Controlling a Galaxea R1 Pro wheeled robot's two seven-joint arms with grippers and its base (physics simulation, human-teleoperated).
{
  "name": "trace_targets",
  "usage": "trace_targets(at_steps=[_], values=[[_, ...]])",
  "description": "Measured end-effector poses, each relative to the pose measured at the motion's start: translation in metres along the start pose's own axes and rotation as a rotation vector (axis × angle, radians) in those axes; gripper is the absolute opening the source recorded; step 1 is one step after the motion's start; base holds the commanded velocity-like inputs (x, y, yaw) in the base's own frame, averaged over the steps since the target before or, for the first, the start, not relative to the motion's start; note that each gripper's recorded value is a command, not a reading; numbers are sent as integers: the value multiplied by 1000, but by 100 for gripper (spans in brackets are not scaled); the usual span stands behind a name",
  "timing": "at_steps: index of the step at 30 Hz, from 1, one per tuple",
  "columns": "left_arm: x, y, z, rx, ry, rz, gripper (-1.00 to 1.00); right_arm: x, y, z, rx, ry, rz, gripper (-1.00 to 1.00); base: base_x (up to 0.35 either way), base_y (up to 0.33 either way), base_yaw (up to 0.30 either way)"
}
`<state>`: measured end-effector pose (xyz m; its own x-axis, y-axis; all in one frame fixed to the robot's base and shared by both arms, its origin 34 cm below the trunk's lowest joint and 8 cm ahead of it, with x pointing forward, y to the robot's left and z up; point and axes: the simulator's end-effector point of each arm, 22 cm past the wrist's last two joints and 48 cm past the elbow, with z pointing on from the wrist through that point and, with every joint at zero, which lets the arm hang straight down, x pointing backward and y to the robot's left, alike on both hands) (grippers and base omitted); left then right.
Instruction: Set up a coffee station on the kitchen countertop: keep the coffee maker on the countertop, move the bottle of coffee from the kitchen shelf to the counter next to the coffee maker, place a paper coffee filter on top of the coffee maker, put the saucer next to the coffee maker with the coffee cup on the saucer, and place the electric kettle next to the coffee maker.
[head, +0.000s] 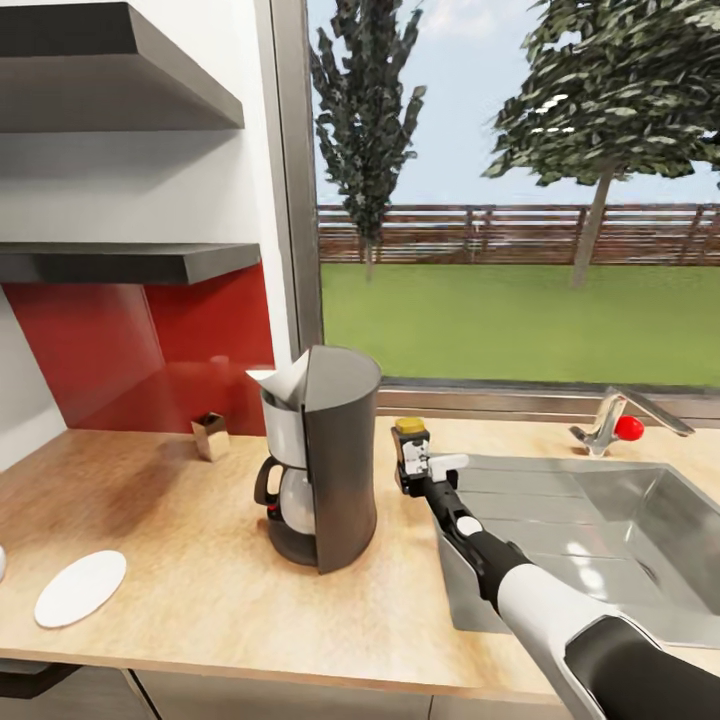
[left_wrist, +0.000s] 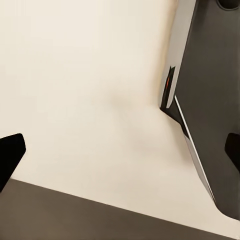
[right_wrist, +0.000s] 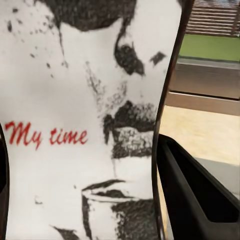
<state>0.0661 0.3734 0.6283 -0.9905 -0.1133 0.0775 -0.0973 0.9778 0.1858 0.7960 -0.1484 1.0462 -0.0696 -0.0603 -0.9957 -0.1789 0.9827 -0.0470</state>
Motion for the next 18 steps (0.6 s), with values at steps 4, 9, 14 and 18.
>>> trace_targets(at_steps=[4, 9, 14, 18], values=[[0, 0, 0, 0, 0, 1, 100, 2, 2, 0, -1, 5, 2, -100, 11, 6, 0], [0, 3, 0, -3, 3, 1, 100, 30, 1, -8, 5, 64, -1, -100, 0, 0, 0], [1, 6, 0, -9, 6, 1, 100, 50, 21, -15, -14, 109, 10, -100, 14, 4, 0], [1, 7, 0, -10, 6, 1, 100, 53, 26, -17, -16, 117, 18, -100, 171, 126, 0]])
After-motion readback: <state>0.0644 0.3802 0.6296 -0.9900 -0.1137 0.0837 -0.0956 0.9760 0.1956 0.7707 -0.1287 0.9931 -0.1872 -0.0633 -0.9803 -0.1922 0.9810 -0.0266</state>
